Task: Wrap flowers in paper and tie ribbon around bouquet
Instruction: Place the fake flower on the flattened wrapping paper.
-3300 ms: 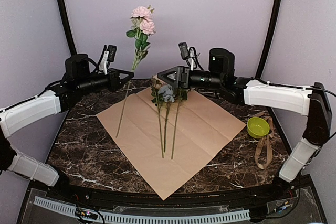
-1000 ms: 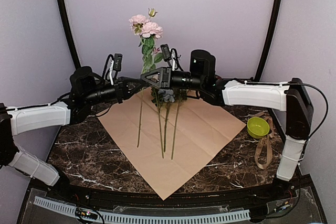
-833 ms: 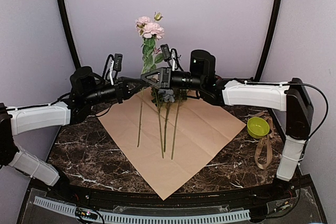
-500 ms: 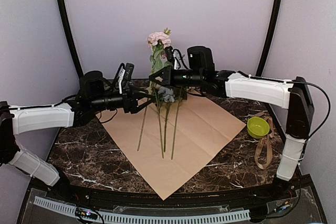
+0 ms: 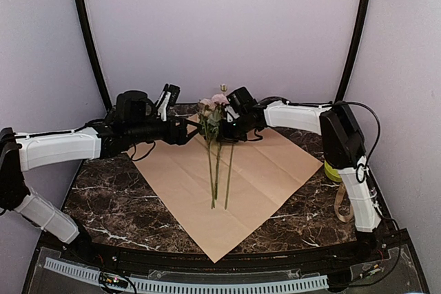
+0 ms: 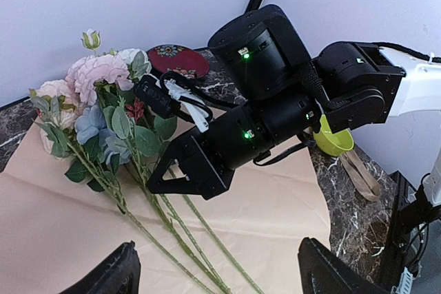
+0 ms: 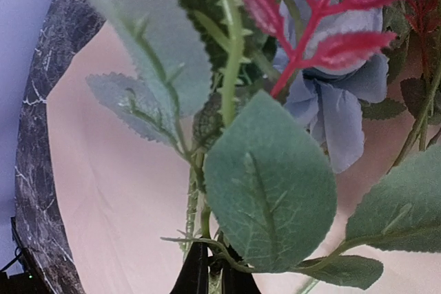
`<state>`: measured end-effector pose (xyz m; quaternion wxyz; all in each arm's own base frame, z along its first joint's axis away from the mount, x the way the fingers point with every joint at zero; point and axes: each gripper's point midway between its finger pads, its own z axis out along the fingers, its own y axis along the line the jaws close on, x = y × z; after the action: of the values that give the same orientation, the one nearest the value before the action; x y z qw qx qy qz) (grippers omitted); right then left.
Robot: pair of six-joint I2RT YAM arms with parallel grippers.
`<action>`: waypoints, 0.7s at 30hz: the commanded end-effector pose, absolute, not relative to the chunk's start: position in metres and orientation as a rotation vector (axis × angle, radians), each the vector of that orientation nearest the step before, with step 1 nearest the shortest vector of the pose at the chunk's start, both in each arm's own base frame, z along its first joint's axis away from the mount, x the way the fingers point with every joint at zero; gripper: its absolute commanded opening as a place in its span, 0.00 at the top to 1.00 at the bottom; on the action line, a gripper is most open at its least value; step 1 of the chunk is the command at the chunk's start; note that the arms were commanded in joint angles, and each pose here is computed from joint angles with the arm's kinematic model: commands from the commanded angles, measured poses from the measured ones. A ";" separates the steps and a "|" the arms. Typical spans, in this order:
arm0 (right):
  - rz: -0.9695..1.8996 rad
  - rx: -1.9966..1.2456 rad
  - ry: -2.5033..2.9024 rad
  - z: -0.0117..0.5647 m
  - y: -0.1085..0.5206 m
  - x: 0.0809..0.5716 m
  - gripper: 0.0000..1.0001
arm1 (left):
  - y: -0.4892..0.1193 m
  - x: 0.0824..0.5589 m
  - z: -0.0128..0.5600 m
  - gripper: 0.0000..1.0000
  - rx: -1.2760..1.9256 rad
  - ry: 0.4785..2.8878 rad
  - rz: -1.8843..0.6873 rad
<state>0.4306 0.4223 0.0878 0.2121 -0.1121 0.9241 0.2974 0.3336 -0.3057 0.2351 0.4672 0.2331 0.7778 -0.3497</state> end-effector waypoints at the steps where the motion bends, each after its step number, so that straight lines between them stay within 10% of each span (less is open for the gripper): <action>1: 0.719 -0.371 2.503 0.103 0.421 0.453 1.00 | -0.300 0.338 0.243 0.19 0.557 1.898 -0.801; 21: 0.564 -0.433 2.401 0.164 0.394 0.452 0.57 | -0.299 0.343 0.225 0.19 0.570 1.934 -0.753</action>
<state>0.4537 0.4077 0.1024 0.2635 -0.1551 0.9275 0.2149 0.3410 -0.2987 0.2286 0.4758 0.2263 0.7875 -0.3198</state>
